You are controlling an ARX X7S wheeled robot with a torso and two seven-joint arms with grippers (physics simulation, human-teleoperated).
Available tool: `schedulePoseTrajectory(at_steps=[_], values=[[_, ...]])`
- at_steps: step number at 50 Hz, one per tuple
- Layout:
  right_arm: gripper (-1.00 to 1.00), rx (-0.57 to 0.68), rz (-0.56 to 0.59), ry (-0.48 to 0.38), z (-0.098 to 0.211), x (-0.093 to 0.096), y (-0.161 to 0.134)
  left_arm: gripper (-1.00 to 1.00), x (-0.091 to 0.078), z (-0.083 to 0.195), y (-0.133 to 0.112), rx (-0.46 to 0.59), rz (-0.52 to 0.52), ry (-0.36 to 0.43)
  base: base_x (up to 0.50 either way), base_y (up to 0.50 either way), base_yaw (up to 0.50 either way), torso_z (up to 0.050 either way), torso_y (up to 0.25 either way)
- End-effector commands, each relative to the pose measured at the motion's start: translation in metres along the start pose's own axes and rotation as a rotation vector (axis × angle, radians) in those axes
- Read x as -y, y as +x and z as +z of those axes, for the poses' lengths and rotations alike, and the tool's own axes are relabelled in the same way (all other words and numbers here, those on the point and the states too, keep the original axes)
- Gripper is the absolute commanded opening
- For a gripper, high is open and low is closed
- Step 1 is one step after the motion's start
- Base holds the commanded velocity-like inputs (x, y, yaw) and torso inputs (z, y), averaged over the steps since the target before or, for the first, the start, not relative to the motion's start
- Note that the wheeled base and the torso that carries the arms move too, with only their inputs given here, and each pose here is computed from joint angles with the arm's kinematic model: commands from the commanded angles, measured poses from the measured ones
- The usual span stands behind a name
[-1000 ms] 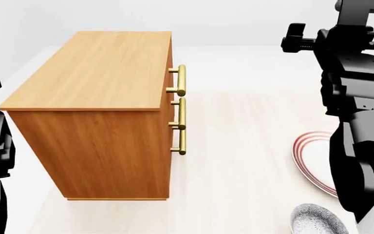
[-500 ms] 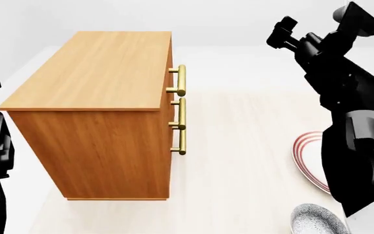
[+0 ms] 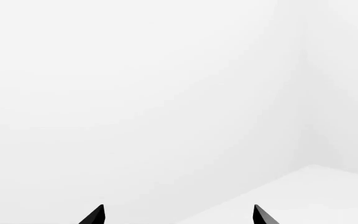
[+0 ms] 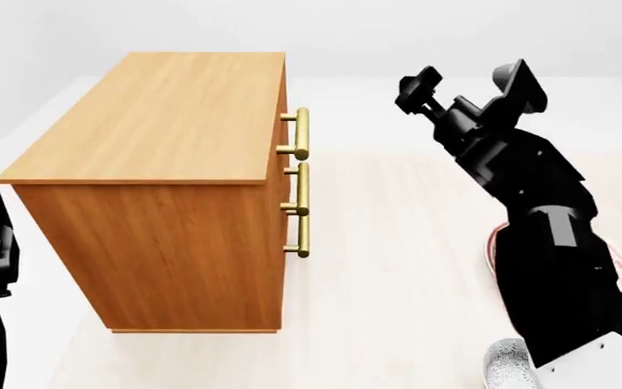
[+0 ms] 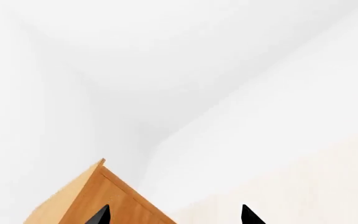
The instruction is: Open the top drawer of the cabinet and put the bowl in it.
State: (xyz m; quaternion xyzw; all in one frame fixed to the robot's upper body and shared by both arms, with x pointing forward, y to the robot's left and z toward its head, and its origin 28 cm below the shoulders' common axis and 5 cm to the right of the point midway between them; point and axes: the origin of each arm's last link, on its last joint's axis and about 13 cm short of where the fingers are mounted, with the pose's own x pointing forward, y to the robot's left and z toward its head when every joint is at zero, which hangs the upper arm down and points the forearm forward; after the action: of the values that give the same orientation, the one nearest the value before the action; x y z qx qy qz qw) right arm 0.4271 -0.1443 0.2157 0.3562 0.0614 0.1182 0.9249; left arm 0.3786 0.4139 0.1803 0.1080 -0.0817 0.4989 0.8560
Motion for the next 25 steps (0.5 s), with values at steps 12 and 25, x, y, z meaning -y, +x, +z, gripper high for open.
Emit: schedulePoseTrajectory(at_steps=[12, 25], values=[[1.00, -0.132, 0.200, 0.409, -0.019, -0.027, 0.001, 1.00, -0.001, 0.000, 0.001, -0.008, 0.002, -0.009, 0.00, 0.00, 0.00, 0.000, 0.000], [1.00, -0.152, 0.192, 0.372, -0.033, -0.026, 0.004, 1.00, -0.001, 0.000, 0.000, -0.009, -0.004, -0.014, 0.00, 0.00, 0.00, 0.000, 0.000]])
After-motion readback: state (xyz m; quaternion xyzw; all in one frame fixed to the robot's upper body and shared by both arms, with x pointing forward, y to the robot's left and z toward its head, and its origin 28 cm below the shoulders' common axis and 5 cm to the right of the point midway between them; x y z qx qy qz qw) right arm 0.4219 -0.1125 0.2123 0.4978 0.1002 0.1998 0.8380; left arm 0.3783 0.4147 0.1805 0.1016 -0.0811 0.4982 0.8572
